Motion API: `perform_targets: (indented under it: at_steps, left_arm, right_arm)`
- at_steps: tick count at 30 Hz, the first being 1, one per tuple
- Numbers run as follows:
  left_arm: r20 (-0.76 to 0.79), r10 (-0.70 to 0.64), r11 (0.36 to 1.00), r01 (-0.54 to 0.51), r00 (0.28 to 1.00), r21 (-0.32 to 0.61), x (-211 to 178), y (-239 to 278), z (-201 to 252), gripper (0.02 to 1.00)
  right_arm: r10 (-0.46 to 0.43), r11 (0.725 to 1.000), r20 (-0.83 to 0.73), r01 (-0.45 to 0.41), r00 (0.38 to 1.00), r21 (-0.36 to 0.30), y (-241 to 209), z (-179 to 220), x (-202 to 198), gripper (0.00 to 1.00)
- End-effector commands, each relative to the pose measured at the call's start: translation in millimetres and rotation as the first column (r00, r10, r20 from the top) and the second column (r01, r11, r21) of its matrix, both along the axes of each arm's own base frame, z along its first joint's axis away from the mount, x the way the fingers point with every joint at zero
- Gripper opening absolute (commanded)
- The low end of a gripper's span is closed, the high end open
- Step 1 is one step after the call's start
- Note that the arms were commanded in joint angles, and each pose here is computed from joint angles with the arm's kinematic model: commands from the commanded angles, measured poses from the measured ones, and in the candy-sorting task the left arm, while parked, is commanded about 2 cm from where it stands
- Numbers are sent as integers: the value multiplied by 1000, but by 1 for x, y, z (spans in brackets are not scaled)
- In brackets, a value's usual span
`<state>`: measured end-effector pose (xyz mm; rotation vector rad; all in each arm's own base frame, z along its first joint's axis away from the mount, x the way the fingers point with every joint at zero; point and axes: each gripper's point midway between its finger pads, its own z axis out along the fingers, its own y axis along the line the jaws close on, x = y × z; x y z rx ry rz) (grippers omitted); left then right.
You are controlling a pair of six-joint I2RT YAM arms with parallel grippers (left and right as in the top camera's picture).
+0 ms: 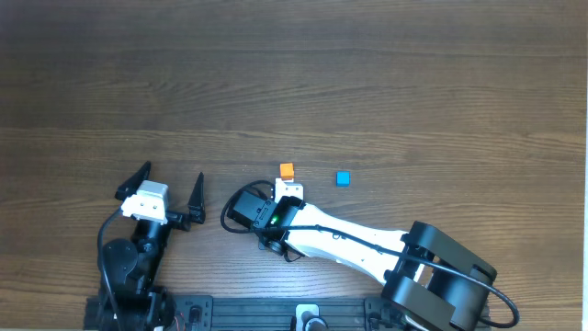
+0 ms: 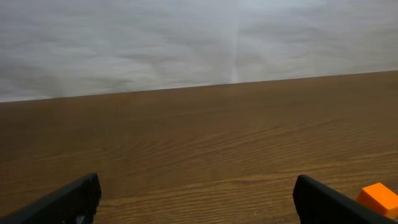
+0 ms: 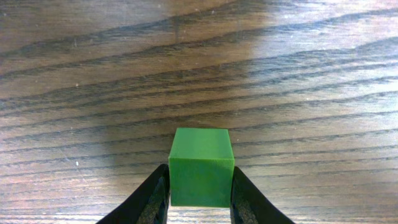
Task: Stack Cubes
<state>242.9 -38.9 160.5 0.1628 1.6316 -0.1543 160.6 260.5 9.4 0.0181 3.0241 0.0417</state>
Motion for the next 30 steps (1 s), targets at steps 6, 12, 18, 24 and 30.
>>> perform_targets:
  at_steps: [6,12,18,24,30]
  left_arm:
    - [5,-7,1000,7,1000,13,0,-1,-1,998]
    - [5,-7,1000,7,1000,13,0,-1,-1,1000]
    - [5,-7,1000,7,1000,13,0,-1,-1,998]
    - [5,-7,1000,7,1000,13,0,-1,-1,998]
    - [5,-7,1000,7,1000,13,0,-1,-1,1000]
  right_arm:
    - [-18,1000,21,18,1000,-7,3,0,4,259]
    - [-21,1000,27,21,999,3,4,5,5,196]
    - [-20,1000,68,20,997,-2,-1,40,10,156]
    - [-19,1000,146,19,989,-1,0,100,29,156]
    - [-11,1000,208,5,978,30,2,155,69,148]
